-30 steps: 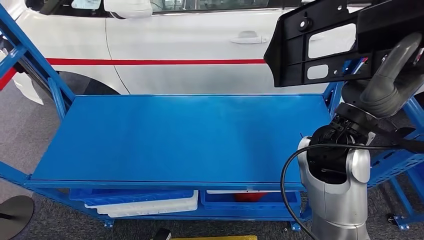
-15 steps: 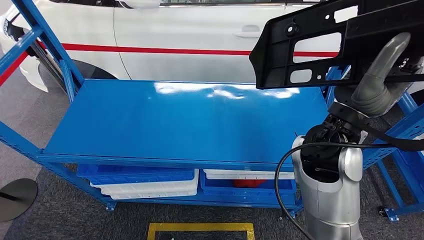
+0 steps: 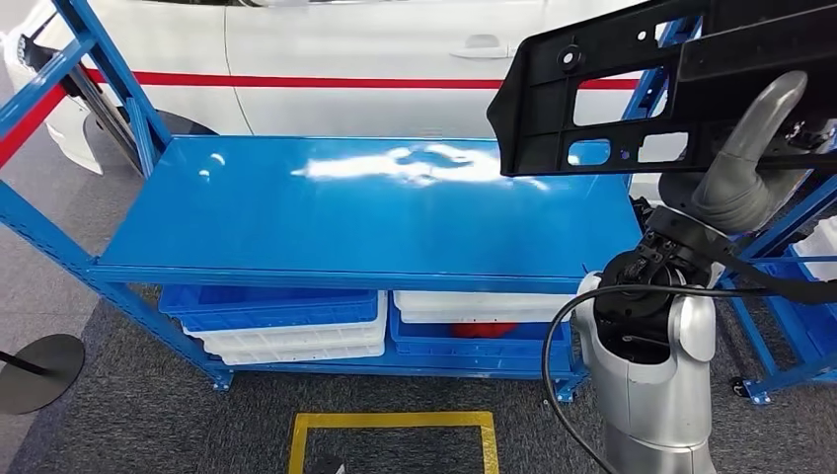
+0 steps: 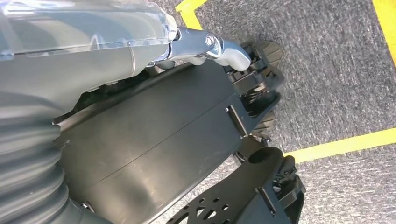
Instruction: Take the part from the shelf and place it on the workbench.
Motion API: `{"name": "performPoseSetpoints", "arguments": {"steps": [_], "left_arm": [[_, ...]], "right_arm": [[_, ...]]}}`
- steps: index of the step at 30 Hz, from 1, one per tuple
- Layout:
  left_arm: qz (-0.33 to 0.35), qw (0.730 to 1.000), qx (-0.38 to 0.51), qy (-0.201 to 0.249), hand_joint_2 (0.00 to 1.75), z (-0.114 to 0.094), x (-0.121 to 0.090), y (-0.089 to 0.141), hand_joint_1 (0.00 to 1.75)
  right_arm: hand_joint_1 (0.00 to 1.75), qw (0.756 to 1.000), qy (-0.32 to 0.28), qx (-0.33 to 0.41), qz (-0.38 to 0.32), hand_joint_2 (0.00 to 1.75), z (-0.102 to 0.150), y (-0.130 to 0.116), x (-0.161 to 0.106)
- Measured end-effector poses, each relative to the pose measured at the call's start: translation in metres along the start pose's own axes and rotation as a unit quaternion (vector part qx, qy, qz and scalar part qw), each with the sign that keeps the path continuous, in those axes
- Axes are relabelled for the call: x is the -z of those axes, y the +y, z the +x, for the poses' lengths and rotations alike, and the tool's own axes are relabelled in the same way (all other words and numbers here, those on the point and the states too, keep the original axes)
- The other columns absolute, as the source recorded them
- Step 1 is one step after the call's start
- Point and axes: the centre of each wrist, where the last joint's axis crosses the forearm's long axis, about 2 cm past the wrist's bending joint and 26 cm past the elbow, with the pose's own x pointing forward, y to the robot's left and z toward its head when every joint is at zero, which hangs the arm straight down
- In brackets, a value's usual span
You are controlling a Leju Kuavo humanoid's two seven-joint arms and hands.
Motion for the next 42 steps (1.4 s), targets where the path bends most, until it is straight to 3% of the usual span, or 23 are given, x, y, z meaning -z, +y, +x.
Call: {"name": "performPoseSetpoints", "arguments": {"steps": [42], "left_arm": [[0.001,1.0,0.012,-0.007,1.75,-0.016,-0.002,-0.001,0.0]], "right_arm": [[1.75,0.997,-0.073,0.001,-0.031,1.75,0.033,-0.003,-0.017]]}}
